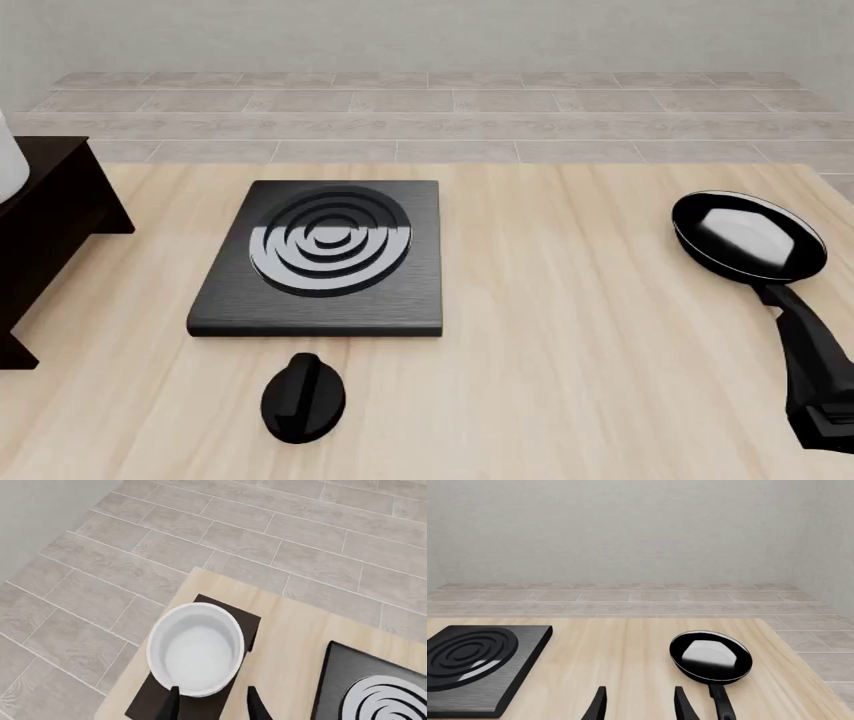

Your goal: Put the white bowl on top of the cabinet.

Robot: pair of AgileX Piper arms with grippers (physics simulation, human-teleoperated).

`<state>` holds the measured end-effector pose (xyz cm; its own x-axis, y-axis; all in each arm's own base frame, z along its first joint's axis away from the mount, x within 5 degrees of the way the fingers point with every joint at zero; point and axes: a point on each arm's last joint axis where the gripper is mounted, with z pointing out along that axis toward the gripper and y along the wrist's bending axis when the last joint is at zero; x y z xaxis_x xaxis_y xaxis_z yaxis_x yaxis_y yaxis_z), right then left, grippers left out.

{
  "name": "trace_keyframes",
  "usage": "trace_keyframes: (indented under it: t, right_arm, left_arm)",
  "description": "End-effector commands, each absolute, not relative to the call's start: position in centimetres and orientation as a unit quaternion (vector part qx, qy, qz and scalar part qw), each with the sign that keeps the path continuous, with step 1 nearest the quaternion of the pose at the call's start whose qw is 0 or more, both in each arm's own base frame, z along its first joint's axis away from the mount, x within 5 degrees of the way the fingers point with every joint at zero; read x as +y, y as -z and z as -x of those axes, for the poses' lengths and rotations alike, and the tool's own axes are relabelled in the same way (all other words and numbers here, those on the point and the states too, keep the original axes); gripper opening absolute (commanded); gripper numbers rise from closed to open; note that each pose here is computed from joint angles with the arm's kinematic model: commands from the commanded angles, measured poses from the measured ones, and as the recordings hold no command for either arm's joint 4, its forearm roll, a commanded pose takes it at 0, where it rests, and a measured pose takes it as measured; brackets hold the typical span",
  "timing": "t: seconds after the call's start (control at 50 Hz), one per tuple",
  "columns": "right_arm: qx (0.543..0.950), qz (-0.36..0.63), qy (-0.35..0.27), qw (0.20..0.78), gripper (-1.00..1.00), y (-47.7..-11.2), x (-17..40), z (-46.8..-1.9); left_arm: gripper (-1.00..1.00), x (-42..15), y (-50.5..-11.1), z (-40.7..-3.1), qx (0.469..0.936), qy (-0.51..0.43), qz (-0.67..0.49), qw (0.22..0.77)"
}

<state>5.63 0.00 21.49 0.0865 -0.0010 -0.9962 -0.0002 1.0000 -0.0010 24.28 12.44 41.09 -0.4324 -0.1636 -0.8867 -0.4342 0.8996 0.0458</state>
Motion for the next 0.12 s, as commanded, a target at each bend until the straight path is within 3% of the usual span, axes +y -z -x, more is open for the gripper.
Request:
trace_keyframes:
  t: [0.02,0.12]
  right_arm:
    - [0.676,0.000,0.000,0.737,1.00,-21.48,0.00,-5.63]
    - [0.676,0.000,0.000,0.737,1.00,-21.49,0.00,-5.63]
  left_arm:
    - [1.00,10.41,-41.03,-22.94,0.837,-0.117,0.169,0.508]
    - [1.00,9.55,-40.72,-22.33,0.836,-0.109,0.164,0.512]
